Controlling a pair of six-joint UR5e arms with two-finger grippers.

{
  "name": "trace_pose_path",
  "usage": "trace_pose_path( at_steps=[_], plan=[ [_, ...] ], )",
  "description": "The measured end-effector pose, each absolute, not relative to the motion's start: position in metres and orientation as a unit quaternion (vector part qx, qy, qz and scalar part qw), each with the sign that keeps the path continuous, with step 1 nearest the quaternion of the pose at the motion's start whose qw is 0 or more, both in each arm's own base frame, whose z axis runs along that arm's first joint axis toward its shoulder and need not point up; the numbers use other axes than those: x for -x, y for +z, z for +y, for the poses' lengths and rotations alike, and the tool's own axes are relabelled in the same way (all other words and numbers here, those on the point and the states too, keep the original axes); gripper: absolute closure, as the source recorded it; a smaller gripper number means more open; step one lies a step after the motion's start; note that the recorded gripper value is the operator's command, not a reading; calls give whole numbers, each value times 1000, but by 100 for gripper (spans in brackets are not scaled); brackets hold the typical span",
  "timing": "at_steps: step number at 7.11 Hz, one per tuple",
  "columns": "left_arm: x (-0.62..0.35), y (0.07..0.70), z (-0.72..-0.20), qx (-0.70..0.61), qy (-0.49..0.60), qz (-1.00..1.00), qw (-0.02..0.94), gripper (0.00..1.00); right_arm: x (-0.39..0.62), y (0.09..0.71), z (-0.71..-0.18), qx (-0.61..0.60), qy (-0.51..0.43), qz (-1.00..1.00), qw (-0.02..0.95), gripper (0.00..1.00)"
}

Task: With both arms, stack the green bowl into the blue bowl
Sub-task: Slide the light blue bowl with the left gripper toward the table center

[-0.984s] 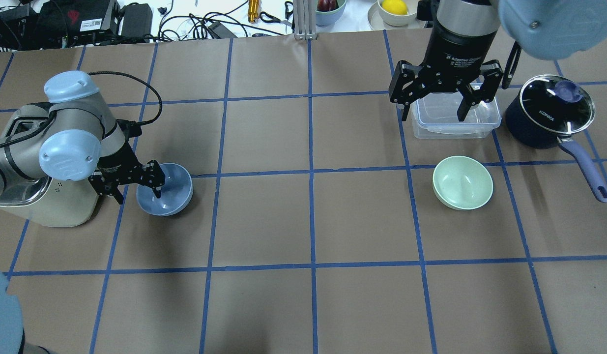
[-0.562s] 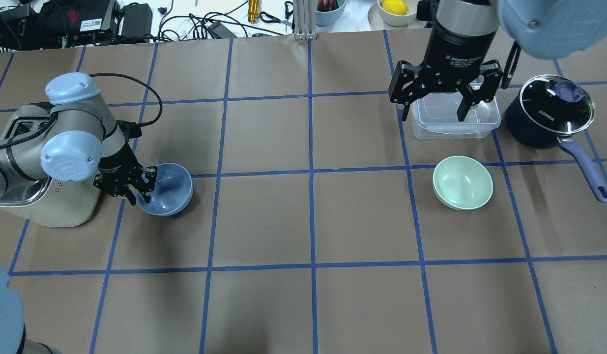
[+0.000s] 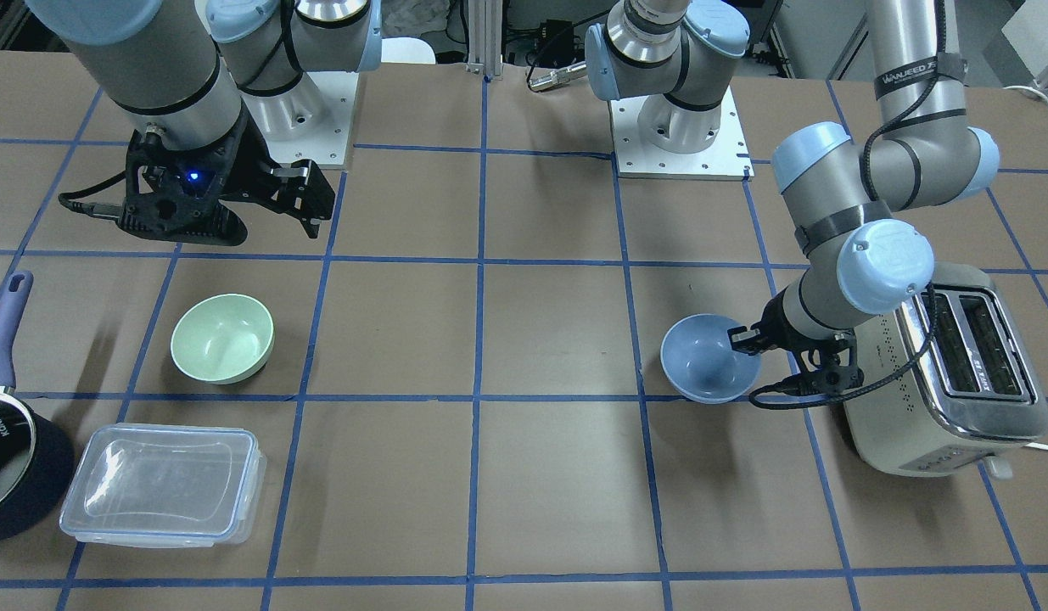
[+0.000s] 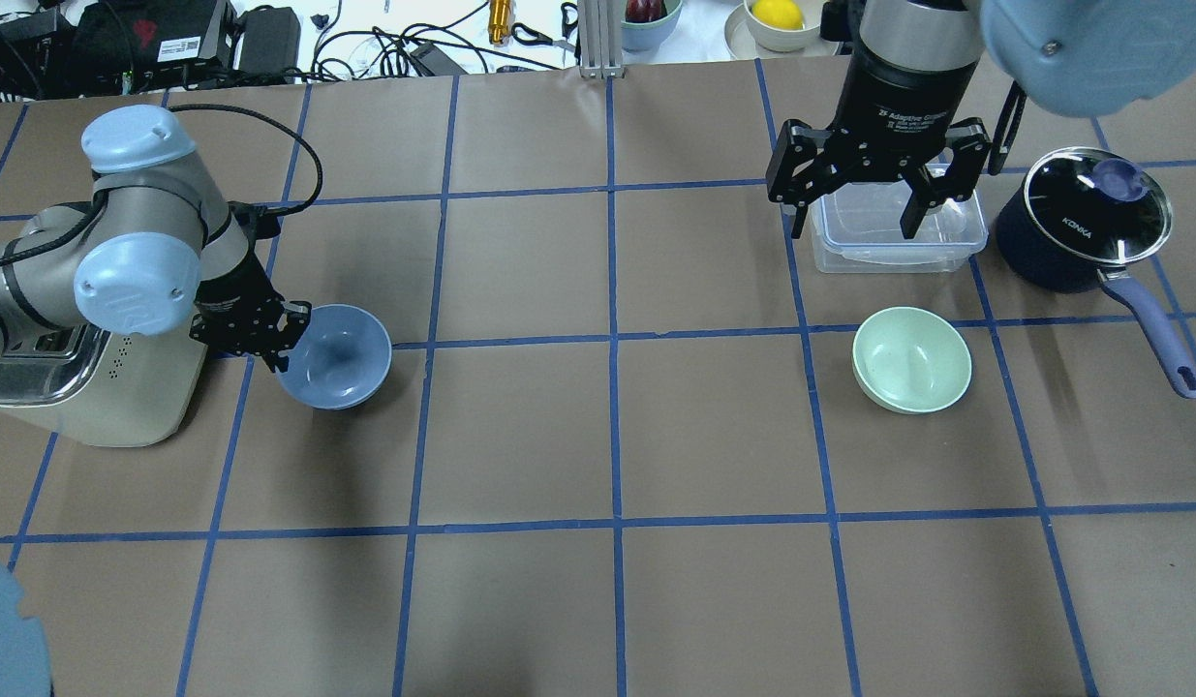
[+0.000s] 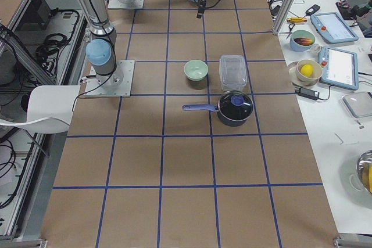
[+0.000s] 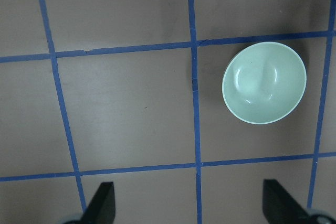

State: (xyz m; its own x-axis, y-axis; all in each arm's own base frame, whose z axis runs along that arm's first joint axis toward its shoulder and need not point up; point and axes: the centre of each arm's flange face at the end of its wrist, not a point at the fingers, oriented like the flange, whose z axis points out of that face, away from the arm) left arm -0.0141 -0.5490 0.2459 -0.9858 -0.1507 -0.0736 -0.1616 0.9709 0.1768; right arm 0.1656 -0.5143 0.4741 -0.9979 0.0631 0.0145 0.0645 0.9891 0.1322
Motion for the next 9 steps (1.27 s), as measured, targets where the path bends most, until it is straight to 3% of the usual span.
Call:
trace_pose_path(
  at_steps=[4, 9],
  plan=[
    [151, 273, -564, 105, 68, 990, -66, 100, -165, 474, -514, 29, -67, -997, 6, 0],
    [260, 227, -548, 98, 94, 985, -106, 100, -166, 474, -514, 31, -67, -997, 5, 0]
  ],
)
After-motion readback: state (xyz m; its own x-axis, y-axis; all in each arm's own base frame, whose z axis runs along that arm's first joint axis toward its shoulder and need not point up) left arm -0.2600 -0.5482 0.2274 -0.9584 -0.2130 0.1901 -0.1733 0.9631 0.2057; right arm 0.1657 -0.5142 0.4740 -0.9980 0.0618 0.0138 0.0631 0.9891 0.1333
